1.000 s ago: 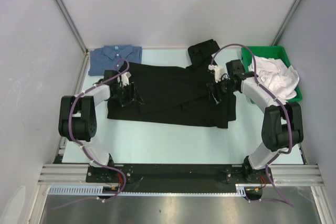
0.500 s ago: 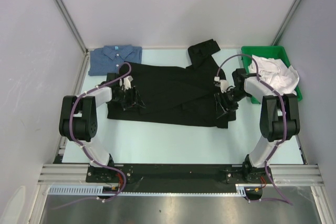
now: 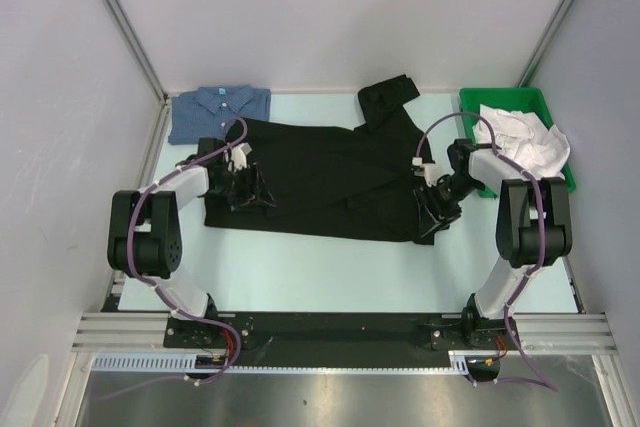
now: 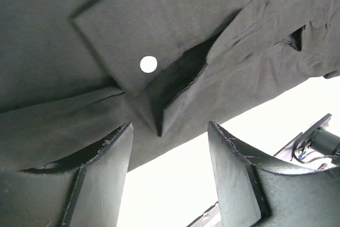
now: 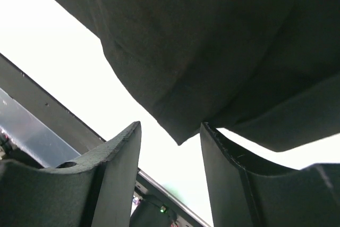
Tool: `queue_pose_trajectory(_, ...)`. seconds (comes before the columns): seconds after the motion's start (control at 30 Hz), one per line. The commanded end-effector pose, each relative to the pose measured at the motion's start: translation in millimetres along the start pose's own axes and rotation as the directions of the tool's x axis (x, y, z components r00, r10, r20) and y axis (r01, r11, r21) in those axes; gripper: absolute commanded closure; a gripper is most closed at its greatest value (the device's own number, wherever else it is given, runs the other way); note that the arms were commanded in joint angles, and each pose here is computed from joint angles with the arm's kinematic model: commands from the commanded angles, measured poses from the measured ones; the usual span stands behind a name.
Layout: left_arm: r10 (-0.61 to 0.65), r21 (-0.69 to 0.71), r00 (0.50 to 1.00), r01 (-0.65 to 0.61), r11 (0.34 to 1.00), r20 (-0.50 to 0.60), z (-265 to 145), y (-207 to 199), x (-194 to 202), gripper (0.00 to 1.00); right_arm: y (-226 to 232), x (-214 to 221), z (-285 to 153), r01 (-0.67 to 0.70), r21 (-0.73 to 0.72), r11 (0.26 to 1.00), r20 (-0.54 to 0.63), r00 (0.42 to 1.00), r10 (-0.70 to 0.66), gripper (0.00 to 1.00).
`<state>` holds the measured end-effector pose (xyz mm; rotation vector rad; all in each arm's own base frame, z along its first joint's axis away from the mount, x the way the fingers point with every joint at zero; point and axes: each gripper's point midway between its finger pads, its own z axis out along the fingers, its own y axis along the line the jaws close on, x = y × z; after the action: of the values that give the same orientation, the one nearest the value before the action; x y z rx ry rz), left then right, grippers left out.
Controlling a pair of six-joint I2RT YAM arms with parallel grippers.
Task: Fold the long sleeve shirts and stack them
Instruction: Fold the shirt
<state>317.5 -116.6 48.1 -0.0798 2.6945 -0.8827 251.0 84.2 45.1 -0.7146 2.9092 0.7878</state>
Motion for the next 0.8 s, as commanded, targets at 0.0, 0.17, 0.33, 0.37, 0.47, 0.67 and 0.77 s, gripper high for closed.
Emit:
queue_pose_trajectory(0.0,0.021,0.021,1.0,-0.021,1.0,0.02,-12.2,0.2,-2.5,0.36,-0.7,19.3,9.6,-0.015,-0.018,1.0,-0.079,0.997,0.013,0.47)
queue_pose_trajectory(0.17,0.014,0.013,0.999,-0.014,1.0,0.032,-15.6,9.3,-5.1,0.34,-1.5,15.8,11.6,-0.023,-0.034,0.999,-0.057,0.998,0.021,0.48)
queue_pose_trajectory(0.33,0.02,-0.033,1.0,-0.019,0.999,0.006,-15.4,22.9,6.5,0.34,-6.6,19.8,12.4,-0.025,-0.019,1.0,-0.078,0.997,0.023,0.76)
queue_pose_trajectory(0.37,0.018,-0.05,1.0,-0.018,0.999,0.004,-16.2,27.2,7.5,0.36,-9.3,19.9,10.5,-0.026,-0.007,1.0,-0.079,0.997,0.026,0.83)
queue_pose_trajectory(0.47,0.022,-0.153,1.0,-0.022,0.988,-0.002,-19.8,50.4,7.6,0.42,-17.0,16.4,-0.7,-0.008,0.031,0.999,-0.08,0.997,0.01,1.0)
queue_pose_trajectory(0.67,0.016,-0.249,1.0,-0.017,0.968,-0.004,-24.0,76.1,2.7,0.45,-30.7,20.2,-14.7,0.043,0.093,0.995,-0.123,0.992,-0.031,1.0)
queue_pose_trajectory(0.77,0.039,-0.198,0.999,-0.035,0.98,0.016,-24.9,66.2,-4.0,0.45,-30.6,21.0,-10.8,0.027,0.091,0.995,-0.129,0.992,-0.015,1.0)
